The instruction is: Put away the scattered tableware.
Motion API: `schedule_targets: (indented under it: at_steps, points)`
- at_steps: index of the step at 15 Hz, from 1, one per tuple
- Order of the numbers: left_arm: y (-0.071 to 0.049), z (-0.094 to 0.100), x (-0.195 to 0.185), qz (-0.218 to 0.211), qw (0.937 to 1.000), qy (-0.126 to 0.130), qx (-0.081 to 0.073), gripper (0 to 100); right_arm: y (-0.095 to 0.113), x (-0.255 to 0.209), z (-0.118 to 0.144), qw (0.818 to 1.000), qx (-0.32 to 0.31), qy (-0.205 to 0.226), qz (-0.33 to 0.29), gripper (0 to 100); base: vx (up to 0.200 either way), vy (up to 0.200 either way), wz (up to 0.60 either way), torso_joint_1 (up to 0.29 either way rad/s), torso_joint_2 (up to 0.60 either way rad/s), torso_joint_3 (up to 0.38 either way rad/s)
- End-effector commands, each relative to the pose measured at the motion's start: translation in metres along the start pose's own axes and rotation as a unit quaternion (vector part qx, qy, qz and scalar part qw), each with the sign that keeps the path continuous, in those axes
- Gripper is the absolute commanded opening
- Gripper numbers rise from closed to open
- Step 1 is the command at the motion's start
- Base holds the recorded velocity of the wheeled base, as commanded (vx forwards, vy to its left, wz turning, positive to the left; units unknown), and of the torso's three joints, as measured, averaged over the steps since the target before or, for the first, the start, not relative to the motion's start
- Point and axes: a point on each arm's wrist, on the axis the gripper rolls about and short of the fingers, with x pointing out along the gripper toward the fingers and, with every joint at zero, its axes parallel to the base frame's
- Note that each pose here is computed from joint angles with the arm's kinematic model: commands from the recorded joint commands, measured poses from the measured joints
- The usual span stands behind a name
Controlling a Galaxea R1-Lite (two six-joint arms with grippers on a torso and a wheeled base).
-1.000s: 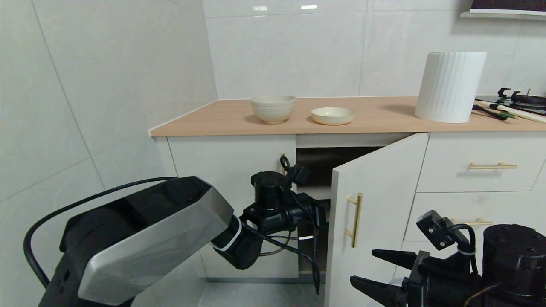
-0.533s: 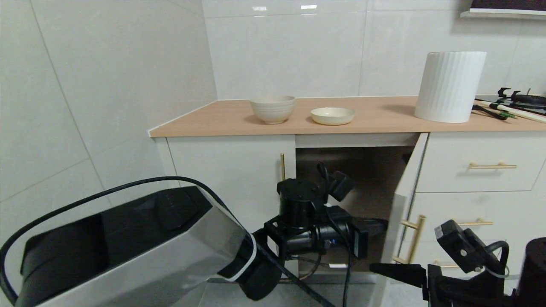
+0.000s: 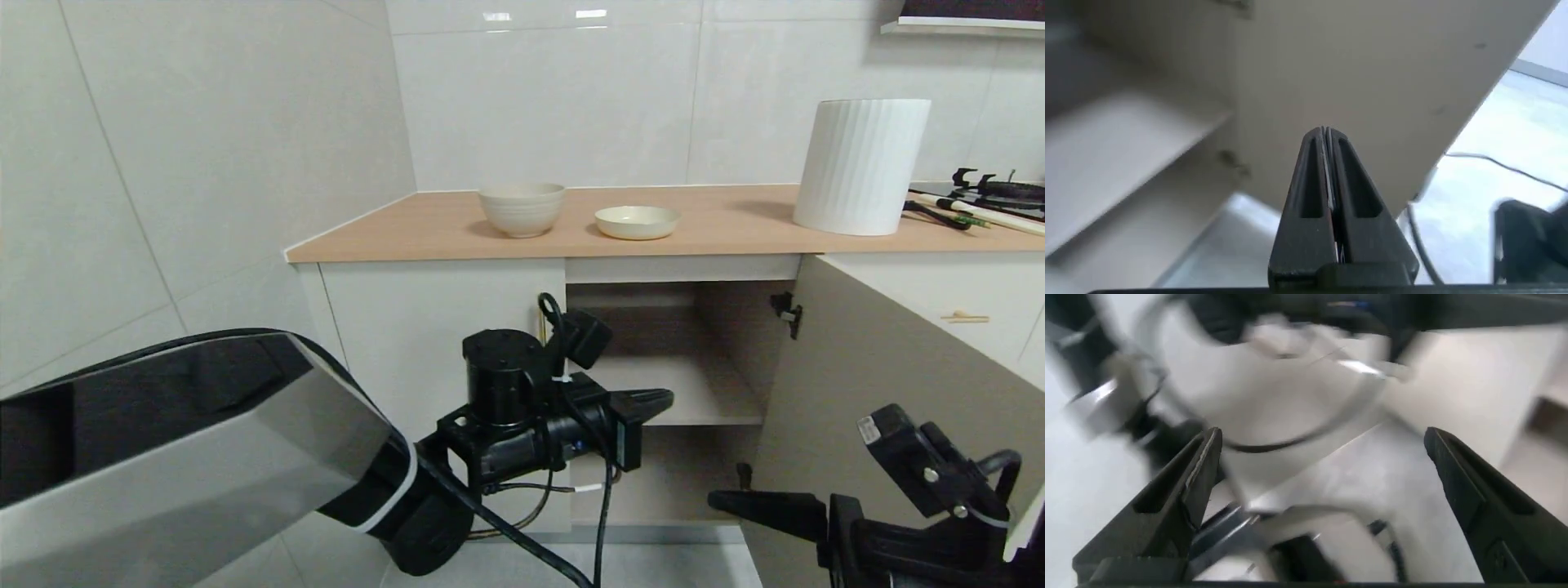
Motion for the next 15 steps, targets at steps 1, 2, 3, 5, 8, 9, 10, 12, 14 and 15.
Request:
schedule_targets:
  at_steps: [1,2,3,5,8,9,10,12,14,15]
  points:
    - [0.019,0.033,-0.054,0.079,0.9961,-0.038,0.003,0,-0.020,0.024,0.009,0.999,0.007,-0.006,-0.049,100,0.000,0.000,0.00,0.000,0.00,0.000]
    - [0.027,0.043,-0.081,0.110,0.9929,-0.046,0.000,0,-0.030,0.031,0.018,0.998,0.008,-0.020,-0.067,100,0.000,0.000,0.00,0.000,0.00,0.000]
    - [0.028,0.051,-0.104,0.134,0.9898,-0.048,-0.004,0,-0.041,0.038,0.026,0.996,0.009,-0.027,-0.083,100,0.000,0.000,0.00,0.000,0.00,0.000]
    - [0.026,0.064,-0.148,0.181,0.9825,-0.042,-0.018,0,-0.058,0.053,0.040,0.993,0.025,-0.003,-0.114,100,0.000,0.000,0.00,0.000,0.00,0.000]
    - [0.019,0.074,-0.198,0.244,0.9684,-0.033,-0.042,0,-0.066,0.067,0.057,0.985,0.035,0.019,-0.166,100,0.000,0.000,0.00,0.000,0.00,0.000]
    - [0.015,0.077,-0.221,0.274,0.9597,-0.026,-0.056,0,-0.069,0.077,0.078,0.974,0.030,0.010,-0.226,100,0.000,0.000,0.00,0.000,0.00,0.000]
    - [0.012,0.080,-0.230,0.285,0.9563,-0.026,-0.061,0,-0.071,0.081,0.092,0.967,0.030,0.010,-0.254,100,0.000,0.000,0.00,0.000,0.00,0.000]
    - [0.005,0.083,-0.240,0.293,0.9535,-0.028,-0.063,0,-0.074,0.084,0.112,0.964,0.034,0.016,-0.263,100,0.000,0.000,0.00,0.000,0.00,0.000]
    - [-0.003,0.086,-0.246,0.295,0.9529,-0.027,-0.065,0,-0.075,0.090,0.123,0.964,0.031,0.002,-0.263,100,0.000,0.000,0.00,0.000,0.00,0.000]
    - [-0.005,0.088,-0.248,0.295,0.9529,-0.026,-0.065,100,-0.074,0.089,0.123,0.964,0.031,0.001,-0.265,100,0.000,0.000,0.00,0.000,0.00,0.000]
